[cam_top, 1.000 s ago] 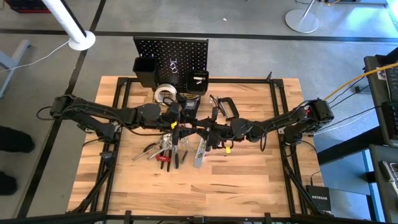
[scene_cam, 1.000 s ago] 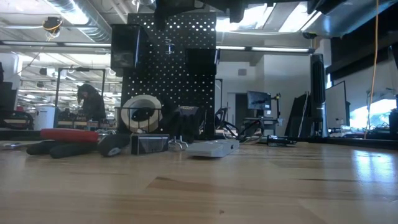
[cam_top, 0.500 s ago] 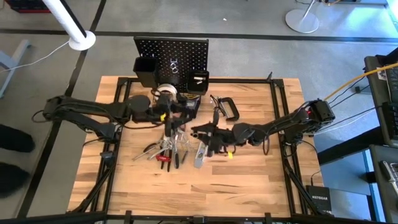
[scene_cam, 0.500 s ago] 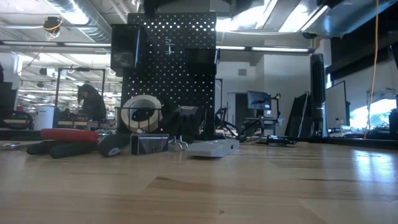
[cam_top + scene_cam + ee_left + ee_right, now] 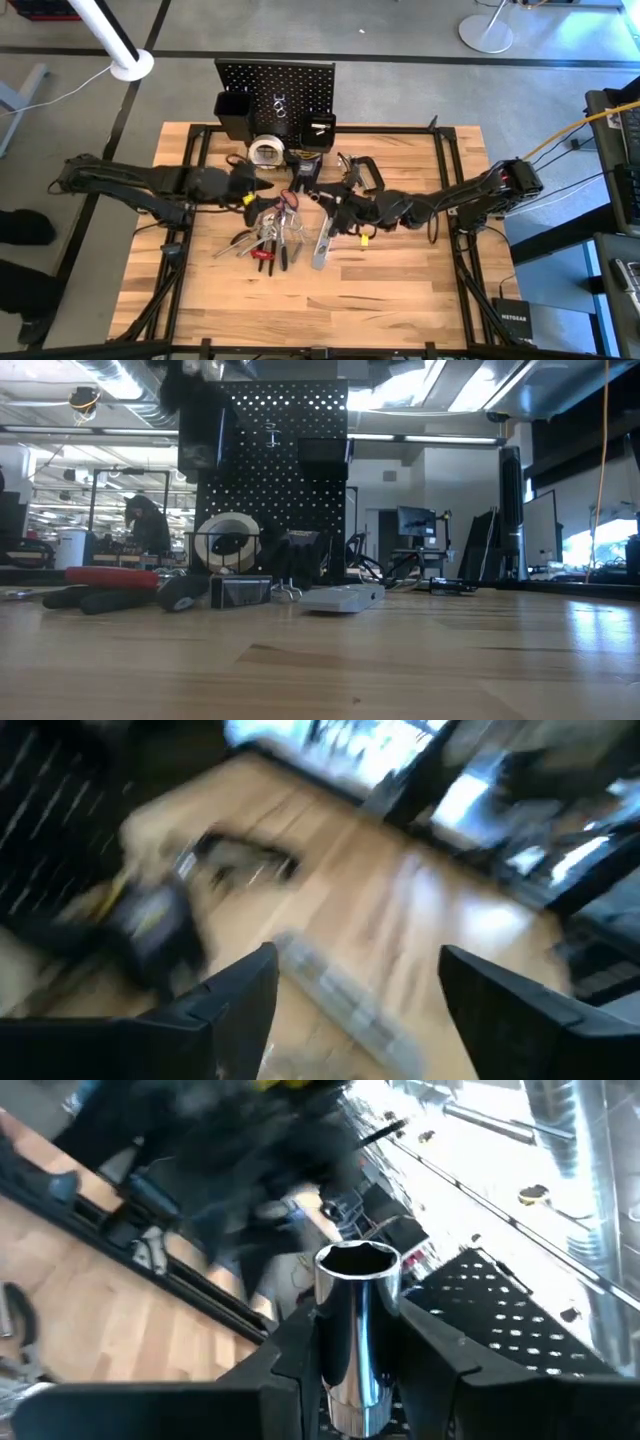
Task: Hang tools onto peg board
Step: Put the extension bar into the right black bin on the pegboard, then put the leveler into the right black bin on the pegboard
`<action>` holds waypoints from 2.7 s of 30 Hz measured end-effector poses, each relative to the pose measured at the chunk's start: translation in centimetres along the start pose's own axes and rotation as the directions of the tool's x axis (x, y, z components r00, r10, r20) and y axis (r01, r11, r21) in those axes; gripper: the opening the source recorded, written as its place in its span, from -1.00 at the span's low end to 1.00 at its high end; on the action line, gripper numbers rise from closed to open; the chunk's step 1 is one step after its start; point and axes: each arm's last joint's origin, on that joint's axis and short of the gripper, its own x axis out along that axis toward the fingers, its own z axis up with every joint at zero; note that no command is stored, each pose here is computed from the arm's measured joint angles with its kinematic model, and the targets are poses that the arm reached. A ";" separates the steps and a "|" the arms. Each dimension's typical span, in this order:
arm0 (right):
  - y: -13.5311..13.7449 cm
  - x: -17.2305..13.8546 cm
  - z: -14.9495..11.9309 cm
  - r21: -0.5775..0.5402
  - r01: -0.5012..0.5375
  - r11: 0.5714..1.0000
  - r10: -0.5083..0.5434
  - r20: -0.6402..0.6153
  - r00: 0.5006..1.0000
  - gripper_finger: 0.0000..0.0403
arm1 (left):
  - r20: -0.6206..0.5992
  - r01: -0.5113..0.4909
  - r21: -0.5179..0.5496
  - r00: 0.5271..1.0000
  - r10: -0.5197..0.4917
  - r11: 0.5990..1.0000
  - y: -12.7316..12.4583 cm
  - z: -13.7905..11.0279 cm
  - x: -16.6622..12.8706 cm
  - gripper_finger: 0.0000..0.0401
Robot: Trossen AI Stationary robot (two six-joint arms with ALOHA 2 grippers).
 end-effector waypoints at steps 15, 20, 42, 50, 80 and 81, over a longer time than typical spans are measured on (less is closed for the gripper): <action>-12.3 4.8 -3.3 0.316 -0.089 0.945 0.183 -0.280 0.942 -0.51 | -0.097 -0.110 -0.084 0.990 0.102 0.990 1.5 -9.1 2.6 0.30; -14.4 5.7 -6.7 0.521 -0.111 0.846 0.274 -0.246 0.930 -0.51 | -0.067 -0.111 -0.092 0.992 0.105 0.990 1.8 -9.7 2.8 0.30; -12.7 8.8 -13.3 0.627 0.026 0.779 0.312 -0.423 0.851 -0.32 | -0.070 -0.127 -0.048 0.990 0.124 0.991 1.6 -10.0 3.4 0.30; -13.0 8.7 -12.5 0.625 0.007 0.780 0.323 -0.412 0.852 -0.06 | -0.076 -0.107 -0.018 0.992 0.106 0.994 1.3 -10.3 3.2 0.30; -1.7 7.1 0.7 0.536 -0.575 0.618 0.777 -0.302 0.553 0.13 | -0.075 -0.107 -0.019 0.992 0.105 0.994 1.3 -10.2 3.2 0.30; -0.8 7.3 0.5 0.530 -0.590 0.609 0.787 -0.314 0.531 0.13 | -0.075 -0.107 -0.019 0.992 0.105 0.994 1.3 -10.2 3.2 0.30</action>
